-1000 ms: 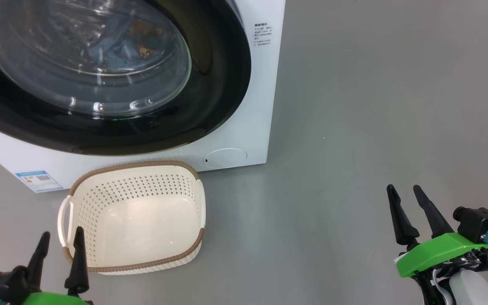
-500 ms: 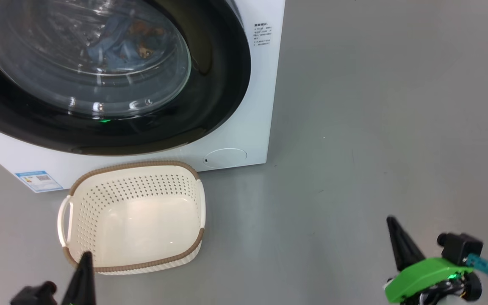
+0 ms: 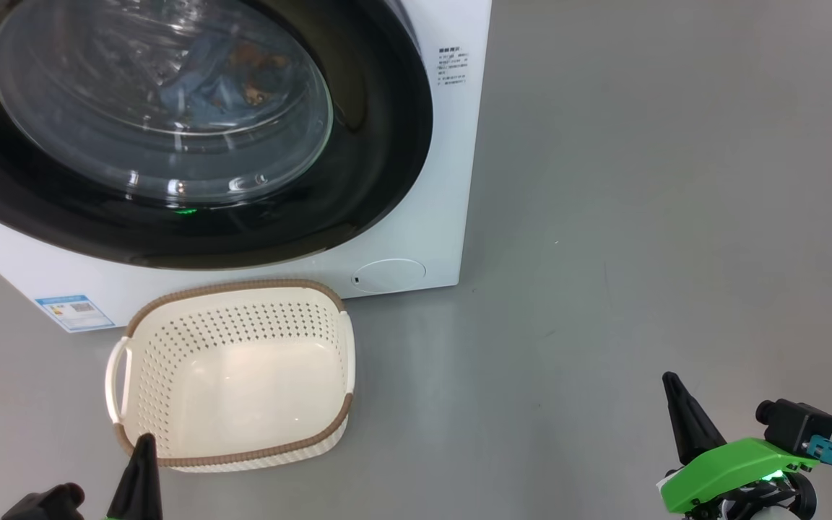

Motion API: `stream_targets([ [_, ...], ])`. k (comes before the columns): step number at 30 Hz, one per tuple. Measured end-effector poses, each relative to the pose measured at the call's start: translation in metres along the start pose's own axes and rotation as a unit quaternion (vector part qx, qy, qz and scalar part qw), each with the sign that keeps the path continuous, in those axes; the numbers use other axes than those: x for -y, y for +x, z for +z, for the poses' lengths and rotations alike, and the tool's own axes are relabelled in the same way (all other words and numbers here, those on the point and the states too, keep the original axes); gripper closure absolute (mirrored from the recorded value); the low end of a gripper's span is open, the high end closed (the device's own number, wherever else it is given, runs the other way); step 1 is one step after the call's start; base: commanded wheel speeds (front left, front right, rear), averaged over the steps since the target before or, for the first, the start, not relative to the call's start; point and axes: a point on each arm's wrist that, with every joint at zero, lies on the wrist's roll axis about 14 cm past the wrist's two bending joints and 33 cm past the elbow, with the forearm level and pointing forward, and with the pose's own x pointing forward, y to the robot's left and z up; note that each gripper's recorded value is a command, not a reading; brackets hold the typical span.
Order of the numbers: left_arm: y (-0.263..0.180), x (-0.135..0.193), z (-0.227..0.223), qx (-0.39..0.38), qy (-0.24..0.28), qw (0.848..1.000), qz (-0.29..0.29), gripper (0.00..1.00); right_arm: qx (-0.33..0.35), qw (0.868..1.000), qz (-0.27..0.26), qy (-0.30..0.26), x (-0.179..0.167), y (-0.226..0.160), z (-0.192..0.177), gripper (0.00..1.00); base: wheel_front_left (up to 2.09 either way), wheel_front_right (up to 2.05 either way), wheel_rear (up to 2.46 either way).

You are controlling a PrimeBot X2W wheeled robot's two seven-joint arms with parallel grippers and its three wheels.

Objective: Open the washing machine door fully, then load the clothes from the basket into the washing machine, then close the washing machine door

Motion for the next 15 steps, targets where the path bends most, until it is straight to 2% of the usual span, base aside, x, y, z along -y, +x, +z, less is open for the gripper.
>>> stream_targets([
  [15, -0.0025, -0.0042, 0.0087, 0.008, -0.075, 0.997, 0.02, 1.0, 0.011, 0.997, -0.003, 0.073, -0.0036, 0.0019, 0.0104, 1.0, 0.0, 0.0, 0.0],
])
